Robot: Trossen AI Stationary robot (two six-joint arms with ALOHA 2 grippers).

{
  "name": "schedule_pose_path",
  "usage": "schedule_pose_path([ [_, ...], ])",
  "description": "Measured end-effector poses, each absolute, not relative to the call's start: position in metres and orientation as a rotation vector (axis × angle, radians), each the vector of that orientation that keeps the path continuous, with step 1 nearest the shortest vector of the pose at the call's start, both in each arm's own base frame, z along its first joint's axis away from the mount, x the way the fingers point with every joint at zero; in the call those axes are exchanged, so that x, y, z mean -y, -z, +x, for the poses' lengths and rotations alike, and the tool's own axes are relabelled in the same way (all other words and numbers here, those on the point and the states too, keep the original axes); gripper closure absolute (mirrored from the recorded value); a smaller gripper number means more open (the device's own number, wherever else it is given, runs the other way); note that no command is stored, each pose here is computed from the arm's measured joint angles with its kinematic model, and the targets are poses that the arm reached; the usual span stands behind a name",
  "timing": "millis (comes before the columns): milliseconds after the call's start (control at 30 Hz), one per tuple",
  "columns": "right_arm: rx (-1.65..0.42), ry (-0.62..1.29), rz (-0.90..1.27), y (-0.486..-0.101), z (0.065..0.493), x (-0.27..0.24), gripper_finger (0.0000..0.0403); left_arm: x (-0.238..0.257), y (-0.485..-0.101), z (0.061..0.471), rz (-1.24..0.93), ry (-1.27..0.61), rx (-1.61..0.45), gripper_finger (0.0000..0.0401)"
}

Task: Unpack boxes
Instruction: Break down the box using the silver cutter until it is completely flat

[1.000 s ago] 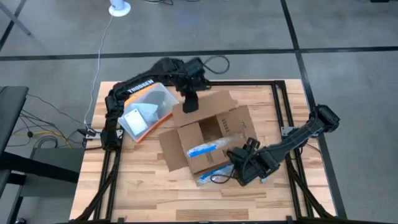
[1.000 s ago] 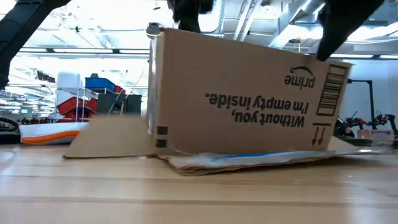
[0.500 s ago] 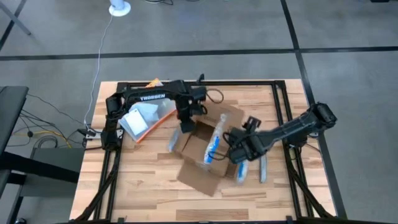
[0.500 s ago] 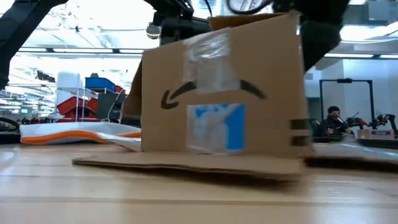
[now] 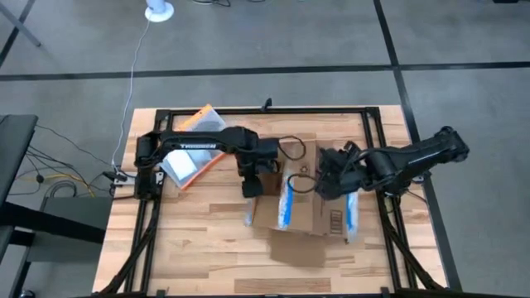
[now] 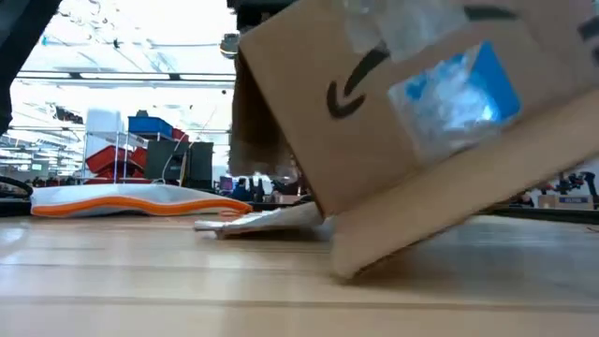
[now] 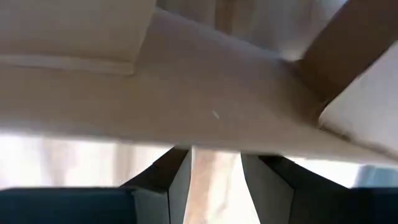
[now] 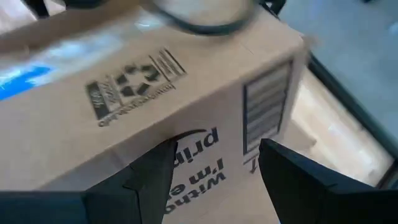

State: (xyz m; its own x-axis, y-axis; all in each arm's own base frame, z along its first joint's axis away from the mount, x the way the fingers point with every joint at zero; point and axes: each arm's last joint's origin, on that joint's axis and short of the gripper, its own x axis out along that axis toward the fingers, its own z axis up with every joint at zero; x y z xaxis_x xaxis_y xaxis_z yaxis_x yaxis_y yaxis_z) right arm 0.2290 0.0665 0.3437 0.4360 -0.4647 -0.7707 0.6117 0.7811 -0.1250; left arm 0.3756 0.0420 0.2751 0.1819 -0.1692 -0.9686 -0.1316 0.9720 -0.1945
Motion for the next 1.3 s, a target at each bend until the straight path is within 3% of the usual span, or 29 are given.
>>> schedule_pose_path([
  [100, -0.91, 0.675, 0.196, -0.337, 0.225, -0.074, 0.0186, -0.057, -0.295, 0.363, -0.076, -0.143, -1.361, 0.0275],
  [300, -1.058, 0.701, 0.159, -0.295, 0.235, -0.08, 0.0186, -0.091, -0.328, 0.341, 0.04, -0.391, -1.234, 0.0275],
  [433, -1.143, 0.731, 0.167, -0.288, 0.236, -0.085, 0.0186, -0.103, -0.341, 0.349, 0.0, -0.229, -1.045, 0.0275],
  [533, -1.189, 0.681, 0.294, -0.297, 0.234, -0.094, 0.0186, -0.096, -0.342, 0.36, 0.062, -0.105, -0.962, 0.0275],
  [667, -1.176, 0.606, 0.471, -0.291, 0.232, -0.119, 0.0186, -0.104, -0.326, 0.383, 0.182, -0.075, -0.913, 0.0275],
  [867, -1.086, 0.648, 0.635, -0.259, 0.247, -0.132, 0.0186, -0.127, -0.284, 0.396, 0.138, -0.061, -1.036, 0.0275],
  [1033, -1.094, 0.789, 0.479, -0.248, 0.246, -0.113, 0.0186, -0.126, -0.276, 0.377, -0.097, -0.023, -1.214, 0.0275],
  [1300, -1.218, 0.768, 0.269, -0.249, 0.262, -0.053, 0.0186, -0.079, -0.285, 0.365, -0.26, -0.057, -1.352, 0.0275],
])
